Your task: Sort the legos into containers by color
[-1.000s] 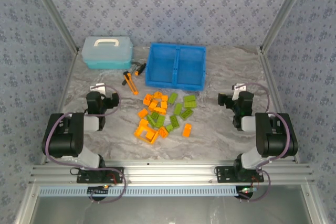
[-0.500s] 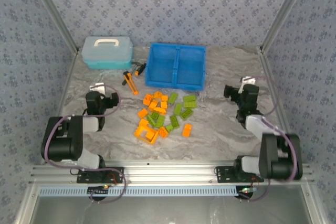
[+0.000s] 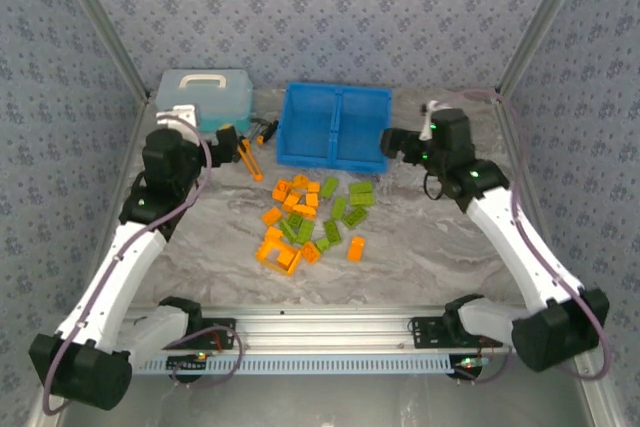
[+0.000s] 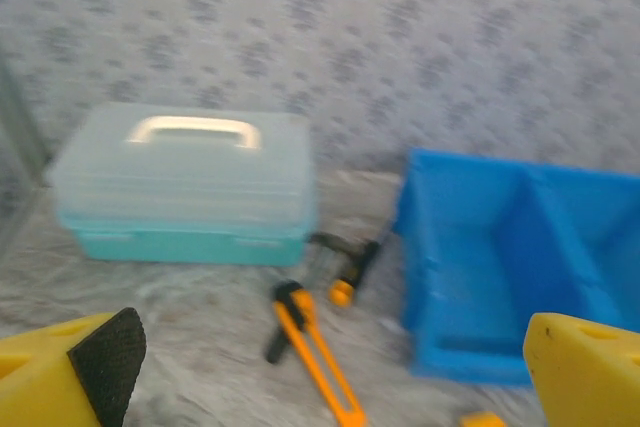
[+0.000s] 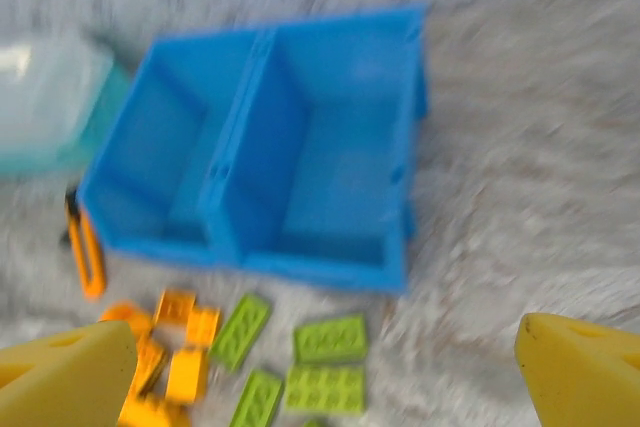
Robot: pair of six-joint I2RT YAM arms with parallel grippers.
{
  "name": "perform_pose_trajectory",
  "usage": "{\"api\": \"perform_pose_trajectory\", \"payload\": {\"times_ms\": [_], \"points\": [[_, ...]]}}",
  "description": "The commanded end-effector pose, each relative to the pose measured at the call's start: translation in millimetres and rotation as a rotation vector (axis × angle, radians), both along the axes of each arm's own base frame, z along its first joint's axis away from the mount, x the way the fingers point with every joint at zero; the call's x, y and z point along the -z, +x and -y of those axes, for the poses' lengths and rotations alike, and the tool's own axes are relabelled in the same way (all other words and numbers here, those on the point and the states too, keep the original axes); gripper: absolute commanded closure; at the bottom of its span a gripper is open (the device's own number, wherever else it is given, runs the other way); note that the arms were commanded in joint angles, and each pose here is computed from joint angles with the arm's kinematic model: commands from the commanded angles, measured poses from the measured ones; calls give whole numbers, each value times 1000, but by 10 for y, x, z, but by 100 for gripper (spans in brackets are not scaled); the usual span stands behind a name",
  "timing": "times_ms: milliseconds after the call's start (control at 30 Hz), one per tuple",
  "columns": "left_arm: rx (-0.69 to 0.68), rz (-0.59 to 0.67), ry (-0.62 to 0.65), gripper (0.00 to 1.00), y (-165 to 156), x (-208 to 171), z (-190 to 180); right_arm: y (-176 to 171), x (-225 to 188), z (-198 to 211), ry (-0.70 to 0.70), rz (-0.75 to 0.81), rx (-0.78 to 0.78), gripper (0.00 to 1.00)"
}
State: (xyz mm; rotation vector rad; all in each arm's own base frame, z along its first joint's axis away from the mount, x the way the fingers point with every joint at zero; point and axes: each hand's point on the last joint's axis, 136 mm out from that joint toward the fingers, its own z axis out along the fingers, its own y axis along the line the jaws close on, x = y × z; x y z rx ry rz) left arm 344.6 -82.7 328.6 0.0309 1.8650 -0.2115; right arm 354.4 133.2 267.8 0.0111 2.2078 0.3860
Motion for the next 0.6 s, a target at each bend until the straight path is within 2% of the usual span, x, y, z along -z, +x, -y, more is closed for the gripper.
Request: {"api": "perform_pose_trajectory", "payload": {"times_ms": [0,67,133,333,567], "points": [[278,-287,111,1,-449,331,408,-357,553,-245,-136,-274,-124,0],[461,-353,161,1,-685,396,641,-412,799,-403,-183,-352,-165,0],[590,-367,194,1,-847,491,786,-463,1024,-506,-212,-411,-180,0],[676,-330,248,1,-933,818,855,-898,1690,-700,-160,-587,-91,0],[904,-241,227,1,-1118,876,1129,-1419,2097,-847,-146,-696,-11,2]]}}
